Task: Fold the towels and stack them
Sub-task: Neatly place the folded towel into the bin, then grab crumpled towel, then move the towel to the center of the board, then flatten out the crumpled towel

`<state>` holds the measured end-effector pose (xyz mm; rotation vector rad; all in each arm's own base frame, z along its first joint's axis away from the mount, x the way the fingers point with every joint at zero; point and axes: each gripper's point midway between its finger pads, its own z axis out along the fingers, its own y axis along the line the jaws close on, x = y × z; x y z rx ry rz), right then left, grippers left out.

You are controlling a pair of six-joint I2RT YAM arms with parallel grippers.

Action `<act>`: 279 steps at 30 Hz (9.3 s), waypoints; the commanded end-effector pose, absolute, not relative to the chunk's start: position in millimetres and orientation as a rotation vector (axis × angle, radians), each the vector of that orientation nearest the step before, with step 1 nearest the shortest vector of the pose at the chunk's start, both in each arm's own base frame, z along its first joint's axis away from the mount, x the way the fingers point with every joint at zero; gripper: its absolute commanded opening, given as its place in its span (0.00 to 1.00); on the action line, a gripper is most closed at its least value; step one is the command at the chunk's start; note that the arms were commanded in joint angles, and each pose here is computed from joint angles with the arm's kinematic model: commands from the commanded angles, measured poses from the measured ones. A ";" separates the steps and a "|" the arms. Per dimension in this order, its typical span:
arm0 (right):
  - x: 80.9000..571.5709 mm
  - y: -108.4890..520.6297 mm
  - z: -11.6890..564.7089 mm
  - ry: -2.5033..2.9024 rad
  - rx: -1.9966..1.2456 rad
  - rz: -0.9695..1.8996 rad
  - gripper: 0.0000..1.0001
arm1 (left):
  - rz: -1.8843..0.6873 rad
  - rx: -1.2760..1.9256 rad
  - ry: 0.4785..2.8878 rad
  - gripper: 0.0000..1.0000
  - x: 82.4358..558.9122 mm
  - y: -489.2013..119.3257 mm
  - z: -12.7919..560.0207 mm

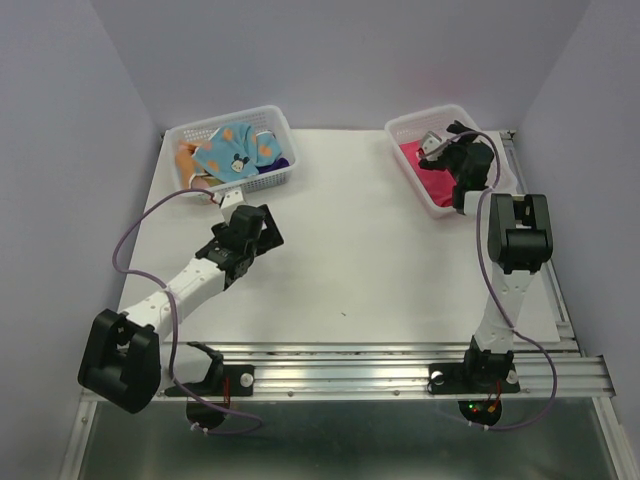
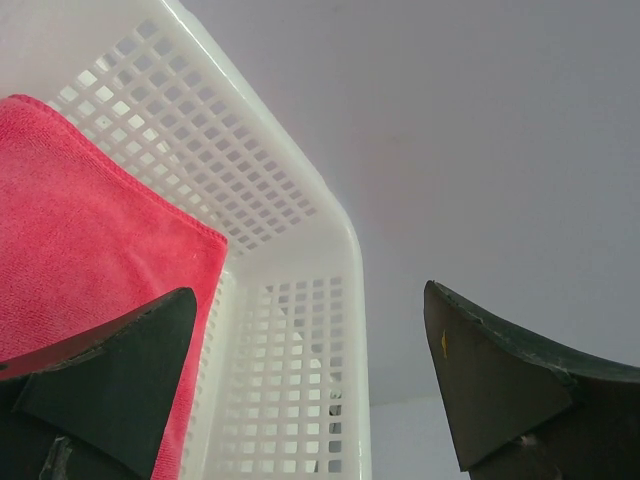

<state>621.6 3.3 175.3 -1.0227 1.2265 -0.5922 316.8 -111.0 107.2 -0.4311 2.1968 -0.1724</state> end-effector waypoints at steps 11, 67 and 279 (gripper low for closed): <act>566.0 7.4 287.0 1.147 -0.839 -0.553 1.00 | -0.328 -0.456 1.993 0.99 323.0 -113.7 179.3; 382.6 140.2 186.2 1.958 0.296 0.431 1.00 | 0.062 -0.782 1.986 0.00 522.7 77.9 182.1; 270.0 228.5 54.6 2.408 0.060 0.617 1.00 | -0.703 -0.175 2.378 0.99 274.4 -251.1 42.4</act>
